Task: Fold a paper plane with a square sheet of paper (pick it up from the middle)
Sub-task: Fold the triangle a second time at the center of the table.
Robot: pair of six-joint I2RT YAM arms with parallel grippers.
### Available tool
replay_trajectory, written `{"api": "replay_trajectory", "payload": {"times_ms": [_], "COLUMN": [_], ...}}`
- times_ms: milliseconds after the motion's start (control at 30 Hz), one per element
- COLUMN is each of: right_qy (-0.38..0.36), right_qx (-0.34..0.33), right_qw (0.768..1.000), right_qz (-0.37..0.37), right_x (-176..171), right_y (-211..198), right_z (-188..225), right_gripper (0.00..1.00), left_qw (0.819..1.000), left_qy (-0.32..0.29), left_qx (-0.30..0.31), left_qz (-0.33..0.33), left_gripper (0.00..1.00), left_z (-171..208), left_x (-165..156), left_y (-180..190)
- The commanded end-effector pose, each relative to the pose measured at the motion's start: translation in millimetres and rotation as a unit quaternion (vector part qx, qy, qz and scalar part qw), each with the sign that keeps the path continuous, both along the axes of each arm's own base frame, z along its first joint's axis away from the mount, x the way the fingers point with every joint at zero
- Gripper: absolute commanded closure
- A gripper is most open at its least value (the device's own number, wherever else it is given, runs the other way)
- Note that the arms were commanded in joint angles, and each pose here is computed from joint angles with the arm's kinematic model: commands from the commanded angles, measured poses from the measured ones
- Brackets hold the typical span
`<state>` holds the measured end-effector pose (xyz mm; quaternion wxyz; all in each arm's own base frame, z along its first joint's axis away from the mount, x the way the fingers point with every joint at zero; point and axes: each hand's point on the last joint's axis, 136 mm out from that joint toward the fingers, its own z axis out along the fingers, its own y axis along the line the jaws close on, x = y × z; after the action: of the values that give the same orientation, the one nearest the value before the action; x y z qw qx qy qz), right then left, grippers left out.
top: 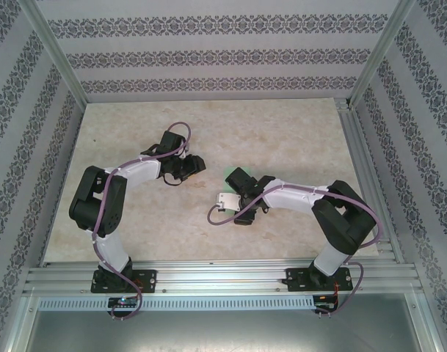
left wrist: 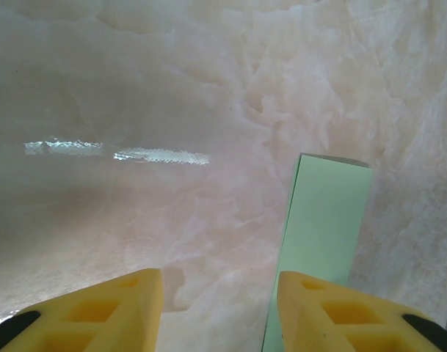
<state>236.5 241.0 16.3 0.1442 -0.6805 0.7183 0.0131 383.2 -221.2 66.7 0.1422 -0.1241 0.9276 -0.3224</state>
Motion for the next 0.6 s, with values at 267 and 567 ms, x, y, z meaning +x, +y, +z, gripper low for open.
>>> {"api": "replay_trajectory", "payload": {"times_ms": [267,567], "right_qy": [-0.07,-0.083], "right_qx": [0.0,0.016], "right_qw": [0.997,0.996], "right_qz": [-0.011,-0.019], "right_x": [28,27], "right_y": [15,12], "right_z": [4,18], "right_gripper": [0.45,0.6], "left_qw": [1.0,1.0], "left_qy": [-0.013,-0.012], "left_qx": [-0.015,-0.017], "left_qz": [-0.001,-0.001], "left_gripper": [0.53,0.53], "left_z": [7,7], "left_x": [1,2], "left_y": [0,0]}}
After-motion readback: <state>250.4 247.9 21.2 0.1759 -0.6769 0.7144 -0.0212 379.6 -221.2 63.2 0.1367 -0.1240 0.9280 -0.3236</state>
